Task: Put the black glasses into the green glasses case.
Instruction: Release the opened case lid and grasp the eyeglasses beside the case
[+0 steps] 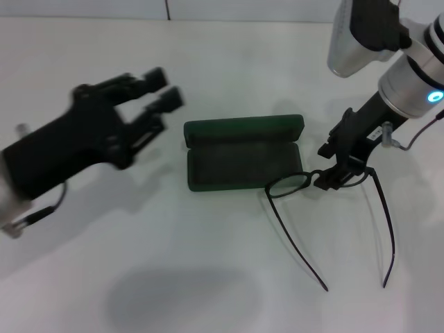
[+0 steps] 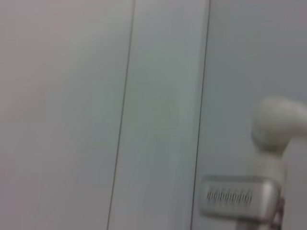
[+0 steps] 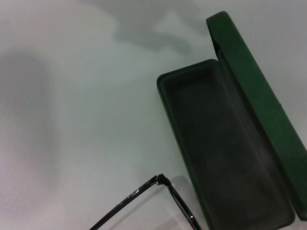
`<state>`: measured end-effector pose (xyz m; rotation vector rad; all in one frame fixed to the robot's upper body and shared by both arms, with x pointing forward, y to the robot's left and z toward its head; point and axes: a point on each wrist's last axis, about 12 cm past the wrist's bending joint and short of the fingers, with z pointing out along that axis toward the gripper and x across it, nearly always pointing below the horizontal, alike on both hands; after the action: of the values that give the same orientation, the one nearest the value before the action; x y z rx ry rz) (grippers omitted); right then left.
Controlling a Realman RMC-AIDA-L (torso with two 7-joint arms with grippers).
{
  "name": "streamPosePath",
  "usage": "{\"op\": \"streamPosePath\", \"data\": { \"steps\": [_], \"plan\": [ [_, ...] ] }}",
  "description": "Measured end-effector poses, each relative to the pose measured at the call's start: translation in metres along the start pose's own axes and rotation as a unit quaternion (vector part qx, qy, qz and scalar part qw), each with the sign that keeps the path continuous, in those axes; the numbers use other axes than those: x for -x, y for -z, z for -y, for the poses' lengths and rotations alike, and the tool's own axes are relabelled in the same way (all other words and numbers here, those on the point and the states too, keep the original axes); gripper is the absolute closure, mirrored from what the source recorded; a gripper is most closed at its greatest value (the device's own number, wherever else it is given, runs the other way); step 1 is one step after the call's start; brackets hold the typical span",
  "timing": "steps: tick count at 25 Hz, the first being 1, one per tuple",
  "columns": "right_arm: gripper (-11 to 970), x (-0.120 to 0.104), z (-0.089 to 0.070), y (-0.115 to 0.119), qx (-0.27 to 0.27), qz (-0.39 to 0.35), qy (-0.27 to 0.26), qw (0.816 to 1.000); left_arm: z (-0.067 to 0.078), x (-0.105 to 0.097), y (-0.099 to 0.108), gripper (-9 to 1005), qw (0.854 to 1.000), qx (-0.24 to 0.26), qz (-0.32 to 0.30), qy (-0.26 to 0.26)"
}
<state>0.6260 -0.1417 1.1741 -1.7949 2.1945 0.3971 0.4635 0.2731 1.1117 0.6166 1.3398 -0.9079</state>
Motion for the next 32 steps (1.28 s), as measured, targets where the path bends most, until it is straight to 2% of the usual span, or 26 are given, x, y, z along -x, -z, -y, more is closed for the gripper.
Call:
{"op": "streamPosePath", "data": {
  "steps": [6,10,23,32],
  "plan": [
    [367,0.01,-0.002,-0.002,0.003,-0.018,0.016,1.0,0.002,-0.01,0.036,677,0.995,-0.014,0.093,0.031],
    [381,0.015,-0.006,-0.009,0.005,-0.037,0.026,0.999,0.008,-0.024,0.043,689,0.995,-0.003,0.092,0.034],
    [425,0.029,-0.011,-0.019,-0.009,-0.039,0.047,0.998,0.013,-0.041,0.04,730,0.996,-0.004,0.073,0.048],
    [456,0.028,-0.014,-0.028,-0.001,-0.056,0.045,0.997,0.014,-0.043,0.041,758,0.996,-0.002,0.073,0.051]
  ]
}}
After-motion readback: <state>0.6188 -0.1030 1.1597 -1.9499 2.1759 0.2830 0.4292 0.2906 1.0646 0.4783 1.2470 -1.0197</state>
